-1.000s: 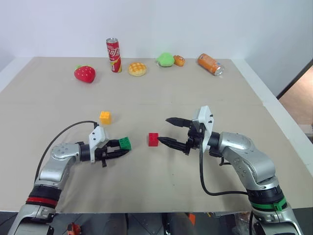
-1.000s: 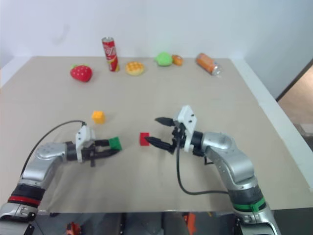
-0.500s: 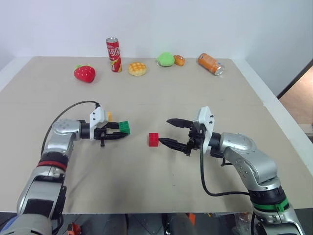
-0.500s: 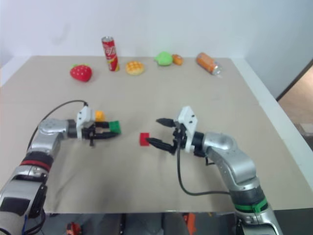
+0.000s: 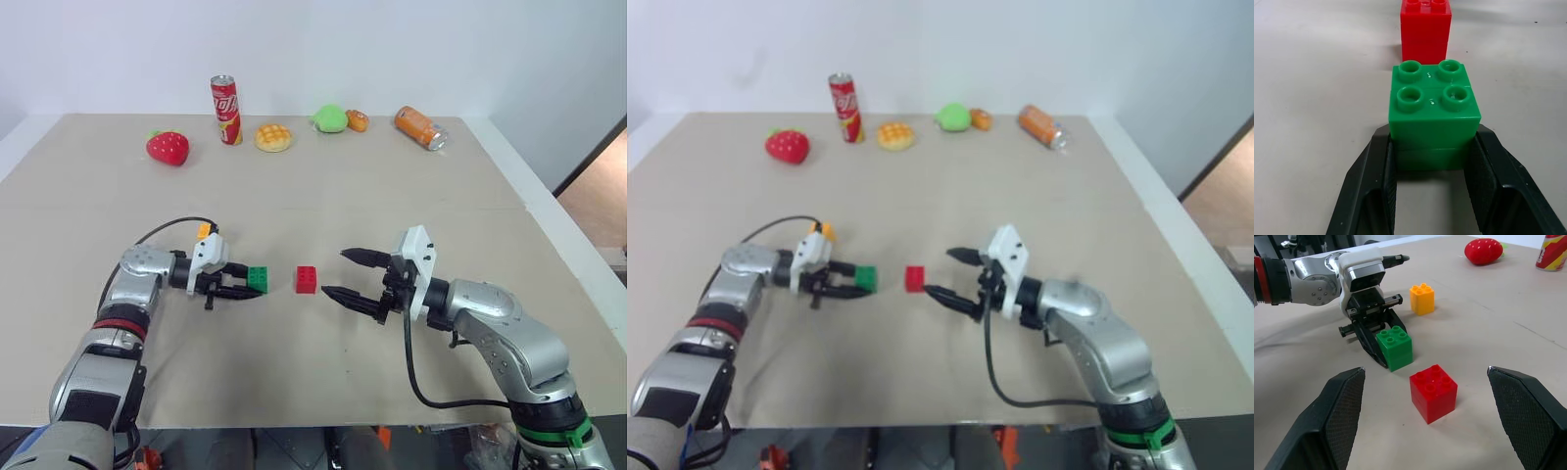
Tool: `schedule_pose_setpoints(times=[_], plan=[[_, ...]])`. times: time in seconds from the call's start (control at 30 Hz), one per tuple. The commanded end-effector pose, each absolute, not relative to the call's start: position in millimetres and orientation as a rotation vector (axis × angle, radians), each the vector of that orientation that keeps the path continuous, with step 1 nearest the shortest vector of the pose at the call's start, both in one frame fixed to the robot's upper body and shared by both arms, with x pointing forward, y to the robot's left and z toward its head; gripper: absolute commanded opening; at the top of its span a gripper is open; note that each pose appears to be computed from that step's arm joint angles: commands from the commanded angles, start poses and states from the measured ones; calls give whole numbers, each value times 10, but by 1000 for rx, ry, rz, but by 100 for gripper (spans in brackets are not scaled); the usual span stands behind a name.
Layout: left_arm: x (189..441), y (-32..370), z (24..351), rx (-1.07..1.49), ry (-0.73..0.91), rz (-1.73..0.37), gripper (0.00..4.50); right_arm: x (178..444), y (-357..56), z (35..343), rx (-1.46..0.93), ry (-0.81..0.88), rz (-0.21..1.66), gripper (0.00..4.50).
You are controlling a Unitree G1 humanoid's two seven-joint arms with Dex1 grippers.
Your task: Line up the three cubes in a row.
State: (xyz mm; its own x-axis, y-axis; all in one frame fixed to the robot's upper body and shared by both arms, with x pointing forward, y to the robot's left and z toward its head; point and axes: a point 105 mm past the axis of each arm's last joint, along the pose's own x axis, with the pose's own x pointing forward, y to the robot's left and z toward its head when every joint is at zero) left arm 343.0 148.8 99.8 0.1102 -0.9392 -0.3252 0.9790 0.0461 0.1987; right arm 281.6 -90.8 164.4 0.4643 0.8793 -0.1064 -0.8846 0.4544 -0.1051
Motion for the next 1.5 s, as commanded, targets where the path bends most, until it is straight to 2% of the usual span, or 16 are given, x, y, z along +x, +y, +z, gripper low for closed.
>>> schedule_pose_setpoints(times=[0.03,0.5,0.57,0.7,0.77,0.8,1.5], plan=[[3380,1653,944,437,155,-1462,132,2766,-922,1806,-176,-23,1094,414],[3537,1506,926,426,127,-1398,132,2745,-973,1830,-188,-7,1087,414],[3552,1505,922,423,130,-1385,235,2741,-978,1829,-187,-5,1086,414],[3576,1499,924,409,126,-1364,368,2746,-967,1829,-185,-5,1086,414],[3590,1498,950,414,101,-1349,427,2755,-954,1839,-182,-9,1092,414],[3600,1499,970,422,81,-1338,443,2758,-947,1843,-181,-10,1095,414],[3420,1781,1050,429,66,-1348,443,2839,-870,1923,-177,-47,1134,414]])
